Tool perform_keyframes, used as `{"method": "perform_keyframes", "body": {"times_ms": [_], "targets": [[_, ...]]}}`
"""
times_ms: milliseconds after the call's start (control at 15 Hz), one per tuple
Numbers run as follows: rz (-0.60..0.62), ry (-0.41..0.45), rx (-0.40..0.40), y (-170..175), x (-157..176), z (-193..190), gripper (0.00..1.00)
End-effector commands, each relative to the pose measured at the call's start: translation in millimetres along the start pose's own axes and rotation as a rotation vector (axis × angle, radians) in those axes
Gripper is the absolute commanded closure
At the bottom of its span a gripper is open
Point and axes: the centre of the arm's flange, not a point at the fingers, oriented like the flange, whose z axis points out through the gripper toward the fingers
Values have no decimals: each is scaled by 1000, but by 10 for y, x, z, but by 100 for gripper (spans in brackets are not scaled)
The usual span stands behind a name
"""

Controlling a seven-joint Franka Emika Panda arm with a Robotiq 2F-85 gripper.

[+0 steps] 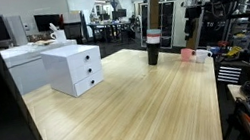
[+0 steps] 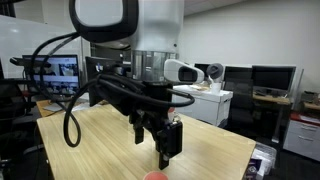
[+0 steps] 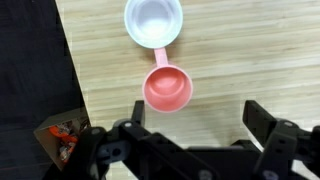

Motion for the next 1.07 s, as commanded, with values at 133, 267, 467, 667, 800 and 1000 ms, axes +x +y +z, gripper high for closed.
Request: {"method": "perform_keyframes", "body": {"times_ms": [133, 267, 467, 667, 800, 1000], "targets": [[-69, -12, -13, -23, 28, 417, 0], [-79, -23, -15, -82, 79, 516, 0], [-101, -49, -12, -186, 130, 670, 0], [-114, -71, -6, -251, 172, 774, 0], [-114, -81, -8, -279, 207, 825, 27], [-109, -91, -6, -278, 214, 853, 40]]}}
